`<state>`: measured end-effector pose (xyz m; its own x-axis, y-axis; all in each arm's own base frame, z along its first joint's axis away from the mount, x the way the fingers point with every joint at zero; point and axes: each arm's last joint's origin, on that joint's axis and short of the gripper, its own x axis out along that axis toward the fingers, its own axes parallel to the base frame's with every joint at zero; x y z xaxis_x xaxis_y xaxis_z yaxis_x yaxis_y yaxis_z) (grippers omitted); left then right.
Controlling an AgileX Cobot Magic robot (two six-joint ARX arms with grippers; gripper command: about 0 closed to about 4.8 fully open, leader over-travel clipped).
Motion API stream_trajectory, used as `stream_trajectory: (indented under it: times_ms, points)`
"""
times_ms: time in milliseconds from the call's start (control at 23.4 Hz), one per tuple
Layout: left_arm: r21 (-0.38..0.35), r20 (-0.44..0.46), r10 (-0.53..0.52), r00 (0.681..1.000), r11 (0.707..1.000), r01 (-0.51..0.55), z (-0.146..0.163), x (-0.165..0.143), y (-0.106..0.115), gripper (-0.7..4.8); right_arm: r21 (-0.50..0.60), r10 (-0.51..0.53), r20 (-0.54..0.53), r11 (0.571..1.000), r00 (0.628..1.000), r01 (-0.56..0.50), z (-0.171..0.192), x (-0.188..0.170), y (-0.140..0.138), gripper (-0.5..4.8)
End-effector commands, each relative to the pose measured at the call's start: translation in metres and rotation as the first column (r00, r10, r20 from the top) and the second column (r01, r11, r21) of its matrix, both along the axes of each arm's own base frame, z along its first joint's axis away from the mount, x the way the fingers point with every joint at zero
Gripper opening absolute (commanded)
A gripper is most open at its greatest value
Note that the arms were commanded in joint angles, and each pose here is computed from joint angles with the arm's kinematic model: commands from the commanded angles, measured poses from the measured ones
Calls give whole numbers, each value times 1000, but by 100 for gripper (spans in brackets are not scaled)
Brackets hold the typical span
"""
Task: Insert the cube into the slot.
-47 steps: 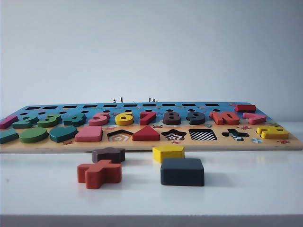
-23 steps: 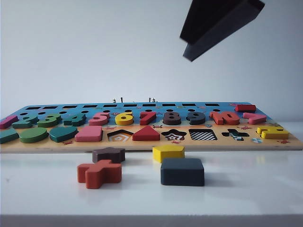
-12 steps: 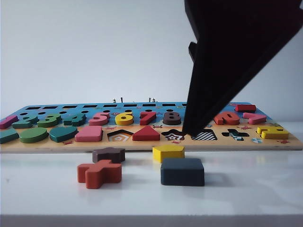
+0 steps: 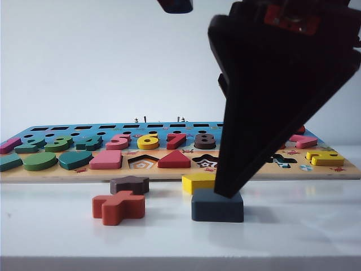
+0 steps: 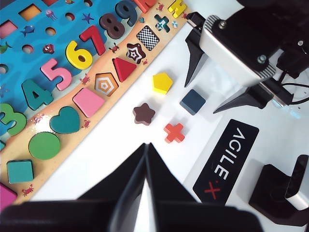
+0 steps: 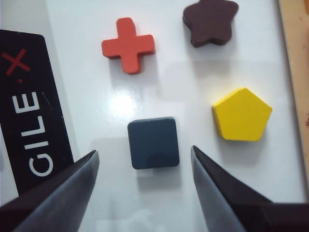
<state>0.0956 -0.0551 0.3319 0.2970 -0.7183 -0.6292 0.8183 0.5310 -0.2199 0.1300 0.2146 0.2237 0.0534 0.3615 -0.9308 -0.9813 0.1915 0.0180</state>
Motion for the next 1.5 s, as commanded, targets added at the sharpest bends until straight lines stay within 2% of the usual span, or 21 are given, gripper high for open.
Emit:
stream_trajectory:
  times_ms: [43,342,599,1497]
  points:
    - [-9,21,-6,1000,1000,6,2,1,0,20,31,15,22,999,1000,-16,2,-2,6,346]
    - [-9,21,-6,1000,1000,6,2,1,0,20,-10,17,38,1000,999,-16,-5,-2,10,344]
    - [-11,24,-7,1000,1000,7,2,1,-1,20,-16,16,37,1000,999,-16,-6,-2,10,301]
    - [-9,21,-7,1000,1000,7,2,1,-1,20,-26,23,35,999,999,-22,-9,-2,11,288]
